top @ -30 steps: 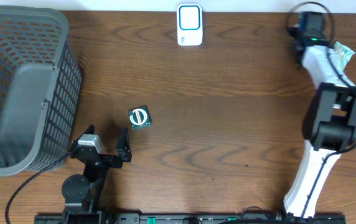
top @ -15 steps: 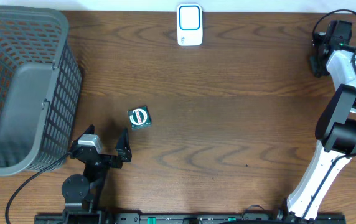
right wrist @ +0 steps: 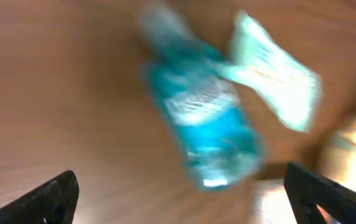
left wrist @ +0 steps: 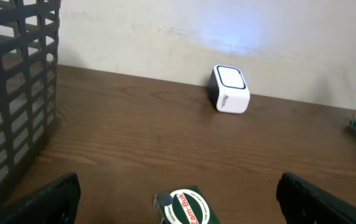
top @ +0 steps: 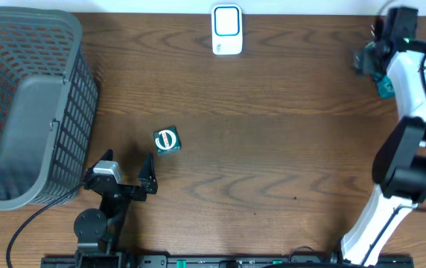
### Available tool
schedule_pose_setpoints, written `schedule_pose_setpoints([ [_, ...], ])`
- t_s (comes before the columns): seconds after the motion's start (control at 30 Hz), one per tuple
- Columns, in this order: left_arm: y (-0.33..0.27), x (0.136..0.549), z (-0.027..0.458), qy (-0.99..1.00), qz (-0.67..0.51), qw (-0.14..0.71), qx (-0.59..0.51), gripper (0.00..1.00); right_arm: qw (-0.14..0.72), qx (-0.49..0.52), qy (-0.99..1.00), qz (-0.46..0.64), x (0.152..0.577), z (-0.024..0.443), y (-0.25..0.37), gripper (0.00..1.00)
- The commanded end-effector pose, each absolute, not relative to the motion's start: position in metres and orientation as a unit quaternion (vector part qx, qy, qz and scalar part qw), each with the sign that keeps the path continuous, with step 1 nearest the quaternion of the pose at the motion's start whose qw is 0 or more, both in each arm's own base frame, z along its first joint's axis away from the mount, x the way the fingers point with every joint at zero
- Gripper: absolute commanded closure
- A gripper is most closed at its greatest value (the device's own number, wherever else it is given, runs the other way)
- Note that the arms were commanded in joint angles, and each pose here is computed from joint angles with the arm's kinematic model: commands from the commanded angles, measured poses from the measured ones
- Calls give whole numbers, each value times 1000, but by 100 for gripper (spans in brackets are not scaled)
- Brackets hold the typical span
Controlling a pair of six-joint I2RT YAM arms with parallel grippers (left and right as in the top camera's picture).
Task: Scan the item barcode
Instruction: 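Move the Listerine bottle to the right back corner and release it, then reach the right gripper to the green Zam-Buk tin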
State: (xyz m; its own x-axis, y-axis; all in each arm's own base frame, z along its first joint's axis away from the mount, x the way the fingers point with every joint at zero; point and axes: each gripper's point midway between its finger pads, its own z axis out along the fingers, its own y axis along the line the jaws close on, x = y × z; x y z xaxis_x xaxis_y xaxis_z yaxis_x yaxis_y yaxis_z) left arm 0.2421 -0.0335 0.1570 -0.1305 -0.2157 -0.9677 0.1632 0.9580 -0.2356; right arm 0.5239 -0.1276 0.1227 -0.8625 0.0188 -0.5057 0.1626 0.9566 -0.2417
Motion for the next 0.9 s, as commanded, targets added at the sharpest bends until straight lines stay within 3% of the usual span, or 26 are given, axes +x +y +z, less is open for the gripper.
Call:
schedule_pose_setpoints([
  [0.0, -35, 241, 142, 752, -143, 643, -14, 2, 301, 21, 940, 159, 532, 167, 23, 1],
  [0.1, -35, 241, 142, 752, -143, 644, -14, 3, 264, -45, 906, 328, 514, 184, 120, 1],
  [0.2, -35, 241, 142, 752, -143, 643, -14, 2, 214, -86, 892, 389, 491, 179, 191, 1],
  [0.47, -35, 241, 142, 752, -143, 643, -14, 2, 153, -158, 934, 280, 435, 103, 320, 1],
  [0.7, -34, 241, 142, 752, -143, 644, -15, 2, 222, -204, 940, 162, 410, 74, 382, 1],
  [0.87, -35, 241, 142, 752, -143, 644, -14, 3, 212, -244, 934, 151, 380, 50, 415, 1],
])
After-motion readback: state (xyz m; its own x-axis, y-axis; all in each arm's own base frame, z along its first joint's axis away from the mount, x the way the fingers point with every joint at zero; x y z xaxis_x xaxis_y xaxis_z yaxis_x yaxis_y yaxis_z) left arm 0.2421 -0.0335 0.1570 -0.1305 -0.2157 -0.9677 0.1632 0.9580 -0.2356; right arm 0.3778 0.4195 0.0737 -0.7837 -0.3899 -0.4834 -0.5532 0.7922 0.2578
